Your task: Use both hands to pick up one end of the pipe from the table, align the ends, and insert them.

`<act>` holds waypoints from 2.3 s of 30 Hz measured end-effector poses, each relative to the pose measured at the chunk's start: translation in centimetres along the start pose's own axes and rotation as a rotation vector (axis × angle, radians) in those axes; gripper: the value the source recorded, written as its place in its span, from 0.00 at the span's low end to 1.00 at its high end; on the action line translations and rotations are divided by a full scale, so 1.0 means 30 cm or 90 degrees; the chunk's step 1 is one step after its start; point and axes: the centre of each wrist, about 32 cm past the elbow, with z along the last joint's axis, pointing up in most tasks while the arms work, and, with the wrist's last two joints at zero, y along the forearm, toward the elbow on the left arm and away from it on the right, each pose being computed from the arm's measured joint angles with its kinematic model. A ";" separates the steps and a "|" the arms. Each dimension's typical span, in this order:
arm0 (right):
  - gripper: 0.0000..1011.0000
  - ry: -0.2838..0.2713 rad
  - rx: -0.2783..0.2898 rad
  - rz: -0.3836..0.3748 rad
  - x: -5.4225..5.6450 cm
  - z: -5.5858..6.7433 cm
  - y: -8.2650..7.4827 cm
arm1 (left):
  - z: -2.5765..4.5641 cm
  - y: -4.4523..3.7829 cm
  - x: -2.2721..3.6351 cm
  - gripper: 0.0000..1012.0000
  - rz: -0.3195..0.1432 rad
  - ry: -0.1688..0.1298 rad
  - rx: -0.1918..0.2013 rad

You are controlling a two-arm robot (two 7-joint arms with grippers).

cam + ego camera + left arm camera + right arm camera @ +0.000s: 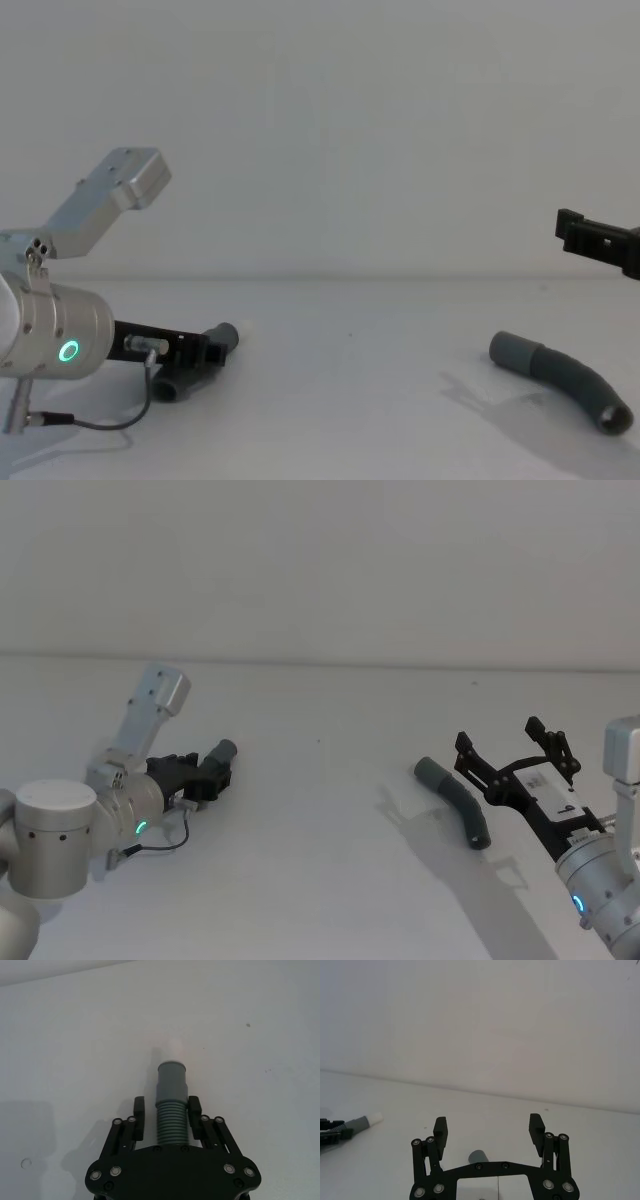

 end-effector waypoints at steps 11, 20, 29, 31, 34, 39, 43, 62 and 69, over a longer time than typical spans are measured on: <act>0.99 0.000 0.000 0.000 0.000 0.000 0.000 | 0.001 -0.001 0.000 0.34 0.000 0.000 0.000; 0.99 -0.003 -0.004 0.004 0.004 0.001 0.001 | 0.001 -0.001 0.000 0.34 0.000 0.000 0.000; 0.99 -0.034 -0.048 0.034 0.043 0.014 0.018 | 0.001 -0.001 0.000 0.34 0.000 0.000 0.000; 0.99 -0.041 -0.059 0.041 0.052 0.018 0.023 | 0.001 -0.001 0.000 0.34 0.000 0.000 0.000; 0.99 -0.060 -0.089 0.060 0.079 0.027 0.039 | 0.000 -0.001 0.000 0.34 0.000 0.000 0.000; 0.99 -0.079 -0.124 0.082 0.110 0.040 0.062 | 0.000 -0.001 0.000 0.34 0.000 0.000 0.000; 0.99 -0.089 -0.151 0.098 0.132 0.049 0.078 | 0.001 -0.001 0.000 0.34 0.000 0.000 0.000; 0.99 -0.104 -0.230 0.140 0.180 0.077 0.131 | 0.000 -0.001 0.000 0.34 0.000 0.000 0.000; 0.99 -0.113 -0.247 0.155 0.177 0.063 0.150 | 0.000 -0.001 0.000 0.34 0.000 0.000 0.000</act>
